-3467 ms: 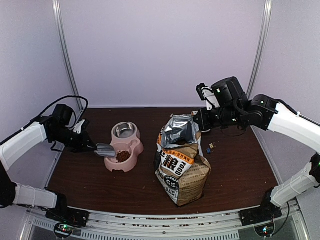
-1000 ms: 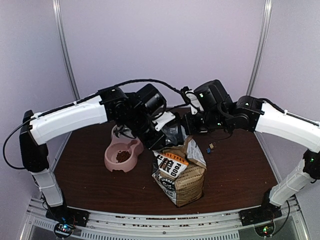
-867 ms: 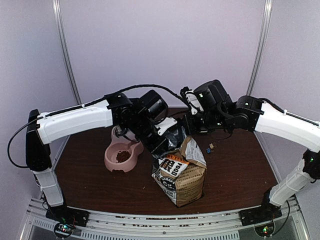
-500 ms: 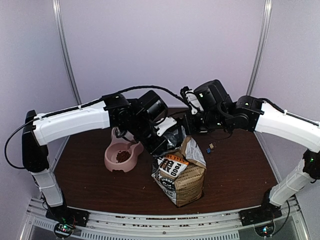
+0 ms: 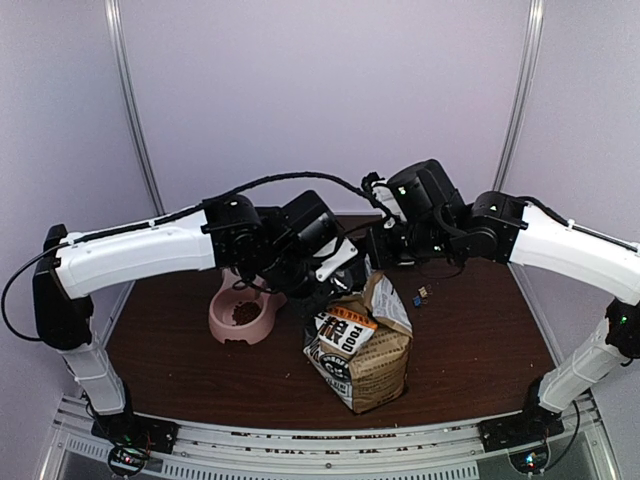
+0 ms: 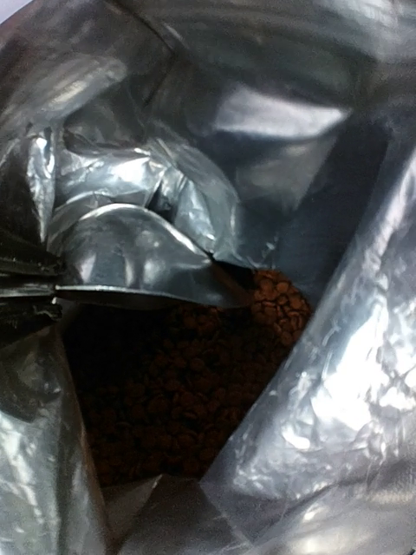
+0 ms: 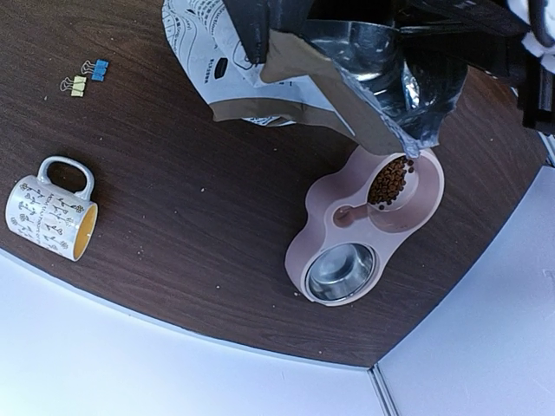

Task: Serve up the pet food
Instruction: Insert the spatula into the pet food bag, then collect the pet food from the pet food bag.

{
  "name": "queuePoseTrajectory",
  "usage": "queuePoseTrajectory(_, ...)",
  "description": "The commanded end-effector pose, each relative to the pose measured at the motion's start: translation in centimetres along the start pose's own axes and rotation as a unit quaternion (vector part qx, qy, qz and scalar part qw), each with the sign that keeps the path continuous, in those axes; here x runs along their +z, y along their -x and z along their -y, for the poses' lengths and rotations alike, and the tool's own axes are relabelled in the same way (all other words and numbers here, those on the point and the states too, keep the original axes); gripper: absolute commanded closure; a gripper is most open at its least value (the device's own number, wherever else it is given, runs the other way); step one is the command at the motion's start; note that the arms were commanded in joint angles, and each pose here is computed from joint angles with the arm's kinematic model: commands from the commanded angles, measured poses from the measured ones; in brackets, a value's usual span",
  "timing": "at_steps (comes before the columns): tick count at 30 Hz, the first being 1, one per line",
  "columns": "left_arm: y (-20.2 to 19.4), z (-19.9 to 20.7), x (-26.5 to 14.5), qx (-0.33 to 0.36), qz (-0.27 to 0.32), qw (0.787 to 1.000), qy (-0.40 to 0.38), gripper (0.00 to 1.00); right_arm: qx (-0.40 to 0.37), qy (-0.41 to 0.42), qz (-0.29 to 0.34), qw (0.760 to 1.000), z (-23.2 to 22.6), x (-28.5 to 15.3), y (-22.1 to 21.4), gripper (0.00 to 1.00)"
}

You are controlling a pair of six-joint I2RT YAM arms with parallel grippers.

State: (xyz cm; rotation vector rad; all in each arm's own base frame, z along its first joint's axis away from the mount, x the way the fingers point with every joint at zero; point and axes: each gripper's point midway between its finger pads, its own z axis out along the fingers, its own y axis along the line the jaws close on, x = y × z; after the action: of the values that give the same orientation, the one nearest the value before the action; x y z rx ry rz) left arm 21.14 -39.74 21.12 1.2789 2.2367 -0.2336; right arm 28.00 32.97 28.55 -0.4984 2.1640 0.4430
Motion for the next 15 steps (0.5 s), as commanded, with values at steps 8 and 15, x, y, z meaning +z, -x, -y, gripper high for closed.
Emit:
queuePoseTrajectory(8,-7.5,6.3,2.8,0.004,-0.143,0.968,-0.204,1.00,0.017,-0.004,0.022,1.000,0.1,-0.1,1.1,1.00)
queuePoseTrajectory(15,-7.3,8.7,0.7,-0.011,-0.134,0.944,-0.303,1.00,0.022,-0.006,0.026,0.999,0.3,-0.3,1.2,1.00)
